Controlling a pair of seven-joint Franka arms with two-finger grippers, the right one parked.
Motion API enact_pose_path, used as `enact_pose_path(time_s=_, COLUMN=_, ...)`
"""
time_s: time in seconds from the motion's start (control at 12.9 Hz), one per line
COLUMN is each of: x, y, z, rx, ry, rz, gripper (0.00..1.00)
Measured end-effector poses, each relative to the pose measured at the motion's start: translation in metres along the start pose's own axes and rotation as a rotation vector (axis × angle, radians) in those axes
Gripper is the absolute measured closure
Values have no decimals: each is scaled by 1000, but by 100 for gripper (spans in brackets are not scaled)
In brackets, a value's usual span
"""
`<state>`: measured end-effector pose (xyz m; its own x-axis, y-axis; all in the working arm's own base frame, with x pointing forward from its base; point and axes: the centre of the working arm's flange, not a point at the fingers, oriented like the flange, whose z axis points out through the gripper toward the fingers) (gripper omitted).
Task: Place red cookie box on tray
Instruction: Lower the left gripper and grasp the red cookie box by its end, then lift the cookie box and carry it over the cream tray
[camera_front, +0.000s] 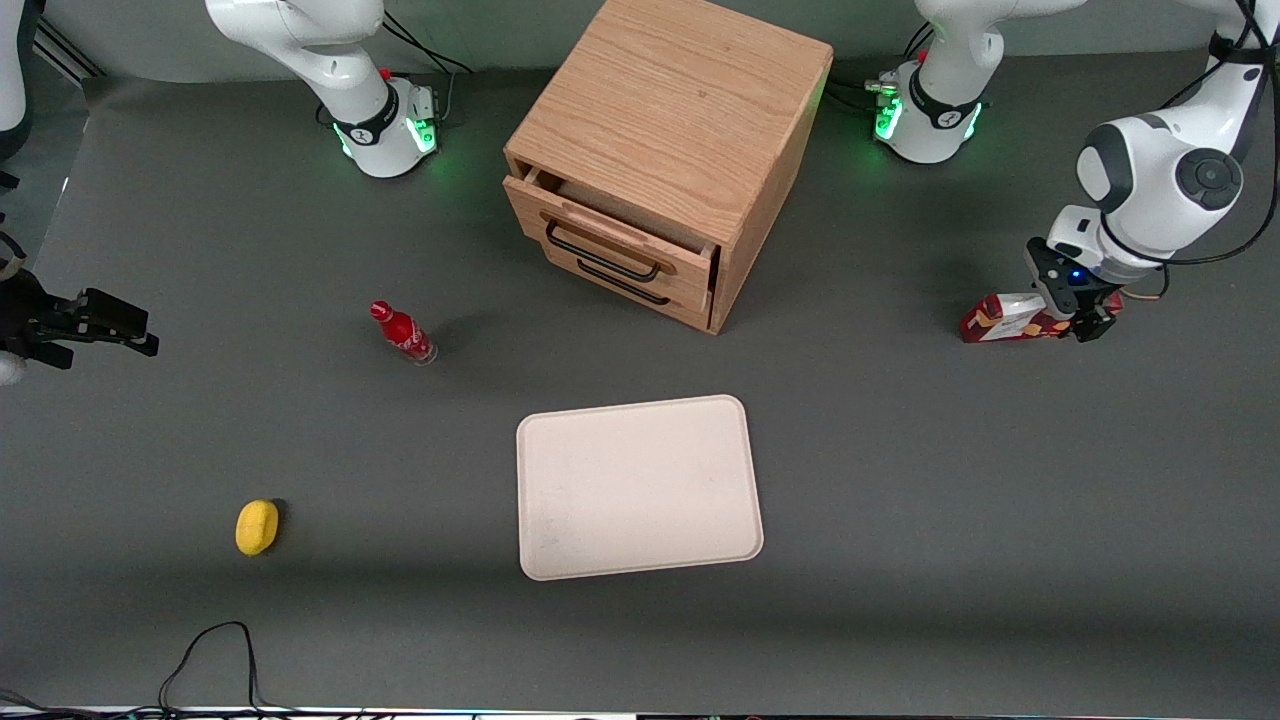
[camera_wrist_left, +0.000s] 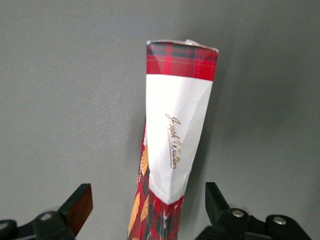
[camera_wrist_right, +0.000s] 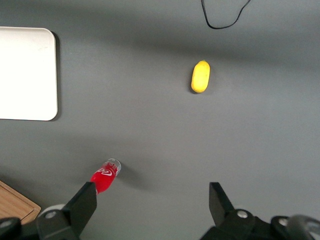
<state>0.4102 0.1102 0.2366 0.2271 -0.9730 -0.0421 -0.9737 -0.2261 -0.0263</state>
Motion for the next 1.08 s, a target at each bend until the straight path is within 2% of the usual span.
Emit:
enact_pose_path(time_s=0.31, x=-8, y=2, z=11, rx=-10, ry=-4, rz=2, gripper=3)
enact_pose_path(time_s=0.39, x=-8, y=2, z=12, rx=-11, ry=-4, rz=7, gripper=11)
enact_pose_path(time_s=0.62, x=-7, y=3, z=13, rx=-15, ry=-5, rz=10, gripper=51)
enact_pose_path(time_s=0.85, x=-7, y=2, z=13, rx=-14, ry=-5, rz=11, gripper=84)
enact_pose_path(time_s=0.93, x=-7, y=2, z=13, rx=-13, ry=-5, rz=11, gripper=92)
enact_pose_path(time_s=1.08, x=-7, y=1, z=10, rx=-15, ry=-5, rz=11, gripper=93)
